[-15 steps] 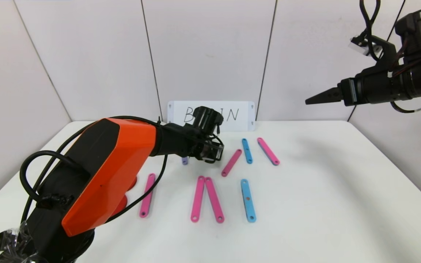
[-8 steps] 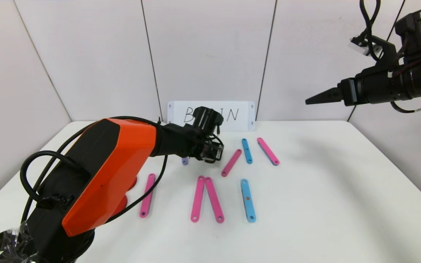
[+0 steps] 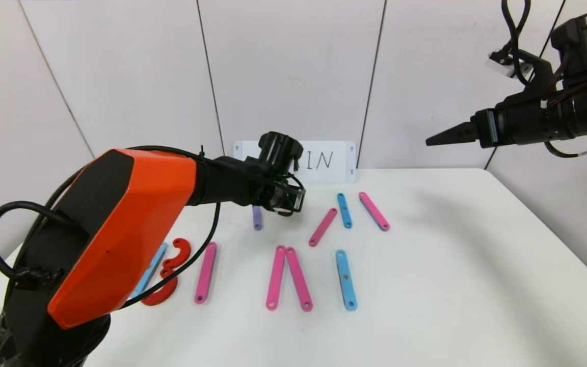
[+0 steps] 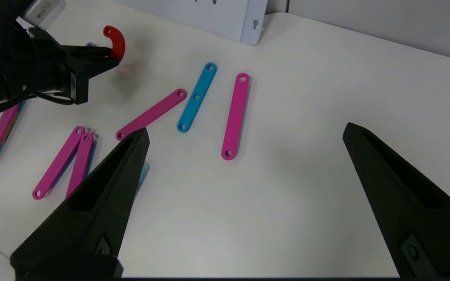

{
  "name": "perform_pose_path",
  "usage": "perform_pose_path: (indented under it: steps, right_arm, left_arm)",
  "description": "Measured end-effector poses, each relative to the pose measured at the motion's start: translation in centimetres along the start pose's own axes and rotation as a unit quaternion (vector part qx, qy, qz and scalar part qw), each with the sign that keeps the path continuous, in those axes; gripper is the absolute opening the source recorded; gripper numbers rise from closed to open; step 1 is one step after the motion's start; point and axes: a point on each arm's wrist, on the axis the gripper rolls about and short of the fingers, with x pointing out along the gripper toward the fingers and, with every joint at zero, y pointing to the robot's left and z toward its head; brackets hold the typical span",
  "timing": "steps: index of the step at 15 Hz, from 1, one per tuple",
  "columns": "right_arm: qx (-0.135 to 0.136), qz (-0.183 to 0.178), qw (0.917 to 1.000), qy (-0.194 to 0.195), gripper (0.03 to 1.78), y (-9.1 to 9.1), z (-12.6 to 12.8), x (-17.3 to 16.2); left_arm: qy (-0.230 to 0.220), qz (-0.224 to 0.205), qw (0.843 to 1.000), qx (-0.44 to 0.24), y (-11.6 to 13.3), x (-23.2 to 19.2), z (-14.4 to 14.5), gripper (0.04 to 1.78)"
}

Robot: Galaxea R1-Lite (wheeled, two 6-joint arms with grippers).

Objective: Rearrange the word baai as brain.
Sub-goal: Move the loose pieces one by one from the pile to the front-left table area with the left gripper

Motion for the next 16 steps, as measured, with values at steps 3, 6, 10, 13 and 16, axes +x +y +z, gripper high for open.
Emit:
perform_pose_path:
  steps: [3,6,10,13,16]
  right_arm:
    - [0.000,0.000,1.0000,0.000,1.74,0.0,0.0,0.0]
    - [0.000,0.000,1.0000,-0.001,1.74,0.0,0.0,0.0]
    - [0.000,0.000,1.0000,-0.001,1.74,0.0,0.0,-0.1]
    - [-0.001,0.001,1.0000,0.000,1.74,0.1,0.0,-0.1]
    - [-0.001,0.002,1.0000,0.000,1.74,0.2,0.0,0.0]
  left_arm:
    - [-0.005,0.001,1.000,0.003,0.6,-2.5,0.8,0.31]
    - [0.013,0.006,1.000,0.006,1.4,-4.9,0.1,0.31]
    - [0.047,0.042,0.998,0.005,2.3,-7.7,-2.0,0.31]
    - [0.070,0.053,0.996,-0.013,2.9,-9.5,-3.4,0.31]
    - [0.095,0.061,0.993,-0.046,3.1,-10.4,-4.4,0.31]
